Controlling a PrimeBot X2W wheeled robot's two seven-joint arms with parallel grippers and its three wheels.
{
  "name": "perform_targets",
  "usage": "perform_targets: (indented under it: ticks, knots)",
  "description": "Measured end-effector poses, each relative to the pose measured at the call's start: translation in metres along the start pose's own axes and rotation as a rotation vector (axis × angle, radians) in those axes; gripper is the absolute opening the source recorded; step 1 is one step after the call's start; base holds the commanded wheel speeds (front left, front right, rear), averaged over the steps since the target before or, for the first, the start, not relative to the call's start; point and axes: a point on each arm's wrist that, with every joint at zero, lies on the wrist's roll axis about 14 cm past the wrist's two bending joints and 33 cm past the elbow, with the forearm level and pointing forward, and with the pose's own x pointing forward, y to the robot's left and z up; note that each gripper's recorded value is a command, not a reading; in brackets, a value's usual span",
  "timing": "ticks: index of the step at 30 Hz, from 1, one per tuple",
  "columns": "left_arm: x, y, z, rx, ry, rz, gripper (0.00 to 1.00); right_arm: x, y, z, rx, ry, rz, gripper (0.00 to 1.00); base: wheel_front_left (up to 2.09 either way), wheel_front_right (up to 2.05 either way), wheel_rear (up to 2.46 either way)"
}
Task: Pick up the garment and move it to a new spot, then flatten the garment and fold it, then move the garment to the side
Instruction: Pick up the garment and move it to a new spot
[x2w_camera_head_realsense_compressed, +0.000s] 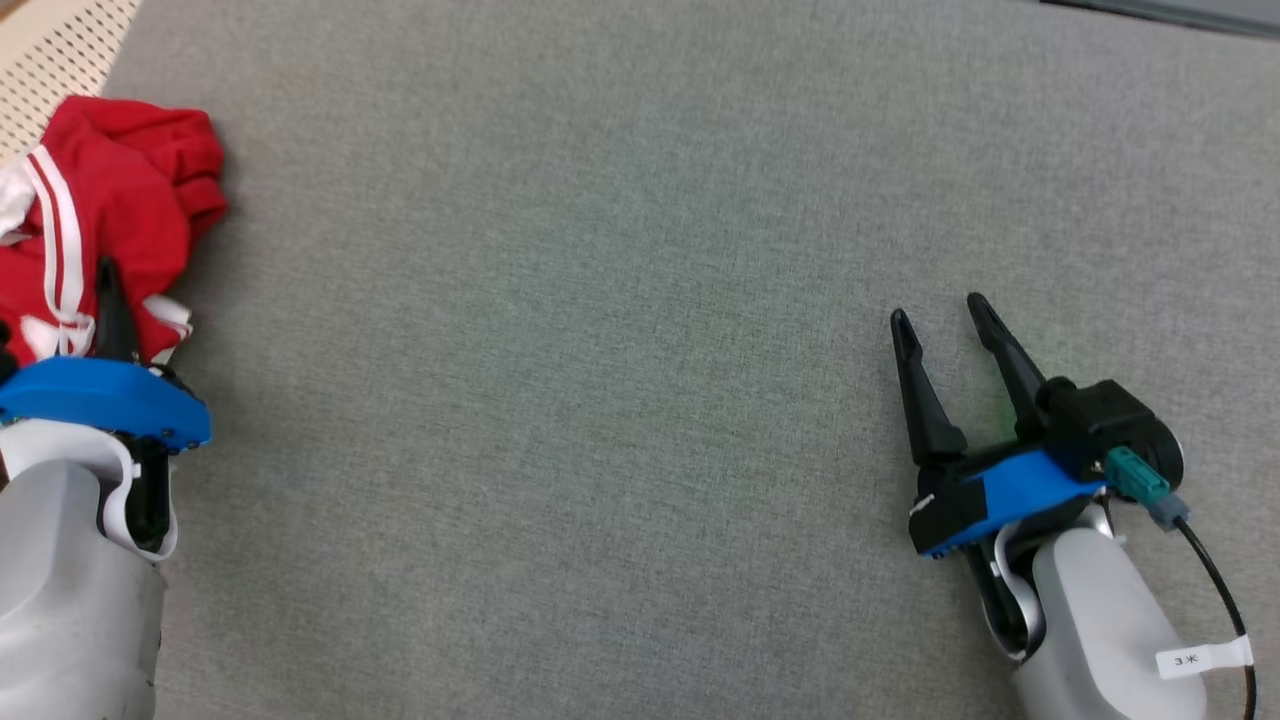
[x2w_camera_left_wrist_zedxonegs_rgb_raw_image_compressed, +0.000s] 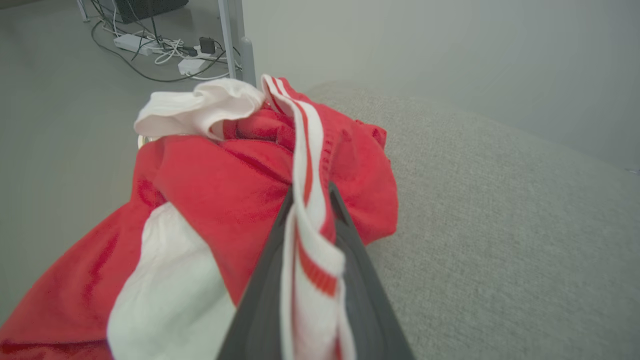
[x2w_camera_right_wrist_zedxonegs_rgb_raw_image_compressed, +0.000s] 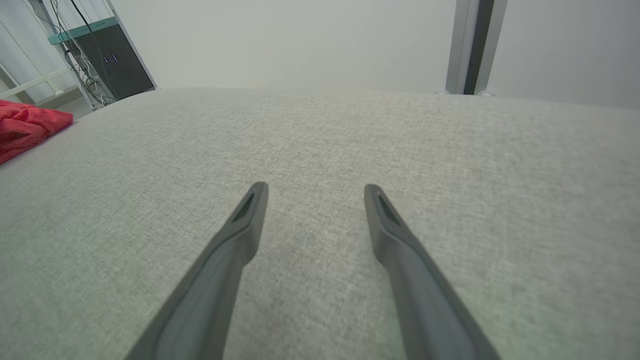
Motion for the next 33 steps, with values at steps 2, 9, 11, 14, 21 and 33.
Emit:
perform_targets:
  ticks: [2,9,11,14,21,33]
  knots:
    - [-0.003,-0.012,0.020,0.017,-0.056,-0.050,0.00,-0.006,-0.001,0.003,0.006,0.001,-0.008,1.00,0.00,0.00,0.00]
    - [-0.022,-0.089,0.086,0.037,-0.276,-0.295,0.00,-0.036,-0.002,0.014,0.048,-0.007,-0.041,1.00,0.00,0.00,0.00]
    - [-0.032,-0.123,0.088,0.038,-0.299,-0.387,0.00,-0.047,-0.005,0.015,0.059,-0.006,-0.059,1.00,0.00,0.00,0.00]
    - [-0.047,-0.178,0.079,0.022,-0.293,-0.531,0.00,-0.064,-0.019,0.021,0.072,-0.019,-0.107,1.00,0.00,0.00,0.00]
    - [-0.093,-0.303,0.035,-0.005,-0.199,-0.863,0.00,-0.110,-0.056,0.027,0.079,-0.039,-0.246,1.00,0.00,0.00,0.00]
    - [-0.202,-0.430,-0.046,0.004,0.034,-1.290,0.00,-0.177,-0.101,0.037,0.099,-0.084,-0.442,1.00,0.00,0.00,0.00]
